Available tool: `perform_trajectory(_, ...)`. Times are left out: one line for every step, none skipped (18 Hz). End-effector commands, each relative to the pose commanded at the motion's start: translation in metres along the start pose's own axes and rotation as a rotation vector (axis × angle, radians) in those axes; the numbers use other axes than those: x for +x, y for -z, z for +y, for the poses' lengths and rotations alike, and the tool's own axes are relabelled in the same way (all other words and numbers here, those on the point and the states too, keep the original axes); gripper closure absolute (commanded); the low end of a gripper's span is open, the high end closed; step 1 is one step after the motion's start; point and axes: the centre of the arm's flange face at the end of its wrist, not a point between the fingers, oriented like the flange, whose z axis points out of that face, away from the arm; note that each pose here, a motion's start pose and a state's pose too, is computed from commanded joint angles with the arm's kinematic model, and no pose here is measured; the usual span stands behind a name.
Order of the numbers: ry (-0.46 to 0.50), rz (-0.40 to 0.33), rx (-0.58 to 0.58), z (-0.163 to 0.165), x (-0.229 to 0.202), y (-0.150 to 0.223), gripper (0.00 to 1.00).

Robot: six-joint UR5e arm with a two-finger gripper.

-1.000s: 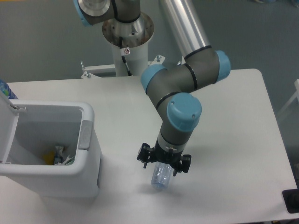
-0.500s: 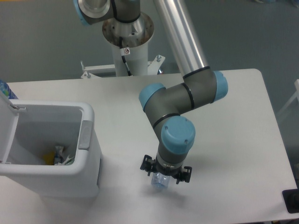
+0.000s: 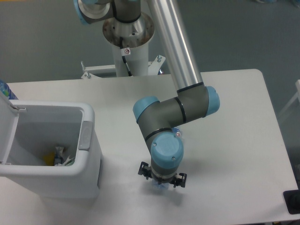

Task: Place the trash in the trash can
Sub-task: 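Rotate the gripper and grasp the water bottle by its cap end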

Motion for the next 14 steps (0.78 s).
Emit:
perform_trajectory(0.000,-0.004,0.005,-0.001,-0.001,0.003,0.54)
perform_trajectory(0.002,-0.006,0.005,0.000,-0.001,0.004,0.59)
perform_trajectory(0.004,-0.009,0.007,-0.001,-0.001,0.005,0.63)
perform_trajectory(0.004,-0.012,0.004,-0.001,-0.002,0.005,0.64)
perform_trajectory(0.004,-0.017,0.000,0.000,-0.002,0.005,0.64)
perform_trajectory(0.004,-0.019,-0.001,0.000,-0.002,0.005,0.66)
perform_trajectory(0.007,-0.020,-0.001,0.000,-0.002,0.005,0.69)
perform_trajectory(0.007,-0.021,0.000,0.000,-0.002,0.006,0.73)
perform_trajectory(0.009,-0.026,0.007,0.000,-0.003,0.011,0.76)
perform_trajectory(0.008,-0.033,0.021,0.000,-0.003,0.022,0.76)
perform_trajectory(0.011,-0.040,0.039,0.001,-0.003,0.035,0.76)
perform_trajectory(0.010,-0.046,0.059,0.002,-0.002,0.049,0.77)
perform_trajectory(0.014,-0.057,0.079,0.006,-0.004,0.065,0.78)
perform_trajectory(0.022,-0.068,0.094,0.010,-0.008,0.078,0.78)
